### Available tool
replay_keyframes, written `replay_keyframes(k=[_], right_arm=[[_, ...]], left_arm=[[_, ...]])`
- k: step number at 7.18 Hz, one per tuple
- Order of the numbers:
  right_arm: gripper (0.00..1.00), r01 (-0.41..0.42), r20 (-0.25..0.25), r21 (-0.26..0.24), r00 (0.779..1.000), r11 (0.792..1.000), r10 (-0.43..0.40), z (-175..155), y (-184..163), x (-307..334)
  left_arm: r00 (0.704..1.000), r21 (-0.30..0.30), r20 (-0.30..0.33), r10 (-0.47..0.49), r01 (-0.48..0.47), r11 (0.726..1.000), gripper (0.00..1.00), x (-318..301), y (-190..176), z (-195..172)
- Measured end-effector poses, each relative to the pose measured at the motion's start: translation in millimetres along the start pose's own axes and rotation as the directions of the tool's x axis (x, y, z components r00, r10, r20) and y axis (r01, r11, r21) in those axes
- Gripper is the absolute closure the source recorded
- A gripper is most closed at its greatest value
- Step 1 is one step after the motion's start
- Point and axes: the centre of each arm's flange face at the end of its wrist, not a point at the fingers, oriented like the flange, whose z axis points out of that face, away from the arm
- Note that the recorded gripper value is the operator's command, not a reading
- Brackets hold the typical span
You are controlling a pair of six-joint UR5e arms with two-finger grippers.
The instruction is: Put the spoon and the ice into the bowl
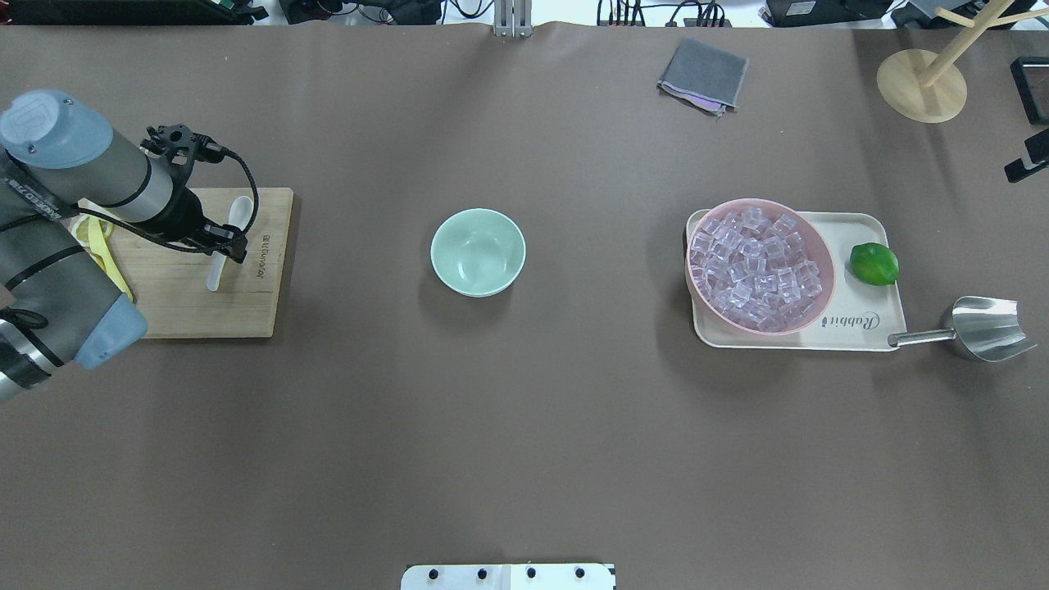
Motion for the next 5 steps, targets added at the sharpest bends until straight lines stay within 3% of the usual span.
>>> replay_keyframes(k=[2,3,5], right_arm=[[0.00,0.002,0.001,0.001,1.000,1.000,-0.002,-0.5,-0.8,-1.2],[0.00,0.003,0.002,0.001,1.000,1.000,-0.003,-0.6,-1.0,-1.5],[0.00,0.005,0.003,0.002,1.000,1.000,-0.005,-1.3,-1.6,-2.6]], left_arm=[[1.000,-0.002,0.001,-0.004,0.004,1.000,0.93,-1.2,1.3,0.4],[1.000,-0.002,0.002,-0.006,0.006,1.000,1.00,-1.6,1.6,0.4],[1.000,0.001,0.001,-0.006,0.006,1.000,1.00,-1.4,1.6,-1.3]])
